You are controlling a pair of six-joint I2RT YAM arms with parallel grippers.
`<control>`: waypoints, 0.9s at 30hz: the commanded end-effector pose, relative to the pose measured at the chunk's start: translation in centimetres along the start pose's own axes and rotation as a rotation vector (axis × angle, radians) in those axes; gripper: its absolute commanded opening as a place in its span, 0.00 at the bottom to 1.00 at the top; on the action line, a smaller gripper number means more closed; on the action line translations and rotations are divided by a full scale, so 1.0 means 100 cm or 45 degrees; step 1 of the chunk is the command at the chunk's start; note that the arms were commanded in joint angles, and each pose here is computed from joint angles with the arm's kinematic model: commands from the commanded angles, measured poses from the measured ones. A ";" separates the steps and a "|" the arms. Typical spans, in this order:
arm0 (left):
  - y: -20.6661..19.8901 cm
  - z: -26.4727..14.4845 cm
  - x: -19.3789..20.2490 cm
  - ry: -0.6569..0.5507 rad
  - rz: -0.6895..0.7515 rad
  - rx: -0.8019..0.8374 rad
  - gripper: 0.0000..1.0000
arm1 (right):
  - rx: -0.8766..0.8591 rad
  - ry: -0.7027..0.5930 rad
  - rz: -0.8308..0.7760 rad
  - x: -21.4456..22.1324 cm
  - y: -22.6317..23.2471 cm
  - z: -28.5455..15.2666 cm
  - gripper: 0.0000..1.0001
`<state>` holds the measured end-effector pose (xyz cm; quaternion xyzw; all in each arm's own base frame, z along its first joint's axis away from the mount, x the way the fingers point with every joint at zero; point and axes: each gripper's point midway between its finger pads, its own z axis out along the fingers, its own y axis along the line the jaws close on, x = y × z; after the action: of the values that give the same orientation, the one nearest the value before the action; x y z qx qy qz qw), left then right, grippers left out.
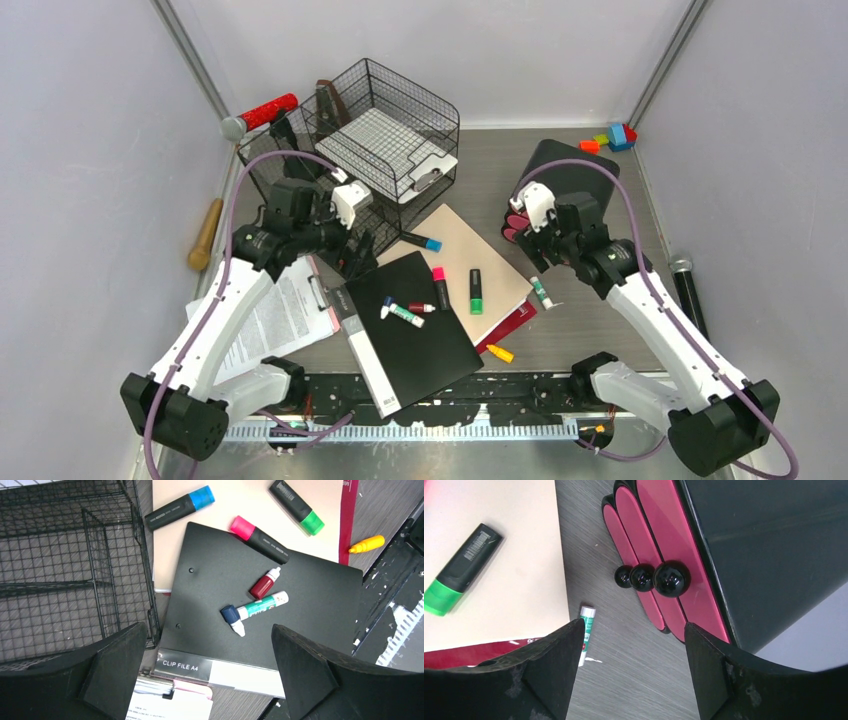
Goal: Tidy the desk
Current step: Open the drawer in the storage box.
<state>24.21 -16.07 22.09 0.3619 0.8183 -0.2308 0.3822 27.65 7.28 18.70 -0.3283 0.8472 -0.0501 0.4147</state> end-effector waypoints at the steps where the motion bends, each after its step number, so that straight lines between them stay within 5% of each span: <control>1: -0.007 0.005 -0.018 -0.075 0.018 0.048 0.99 | 0.126 -0.049 -0.167 -0.021 -0.011 0.001 0.78; 13: -0.001 0.008 -0.015 -0.063 0.025 0.005 0.99 | 0.437 0.111 -0.798 -0.017 -0.010 0.030 0.60; 27: 0.002 0.010 -0.011 -0.053 0.033 -0.013 0.99 | 0.603 0.275 -1.042 -0.010 -0.019 0.040 0.51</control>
<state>24.64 -16.75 21.58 0.3618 0.8183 -0.2320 0.3816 31.51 7.92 15.86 -0.5391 0.6678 -0.3862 0.3379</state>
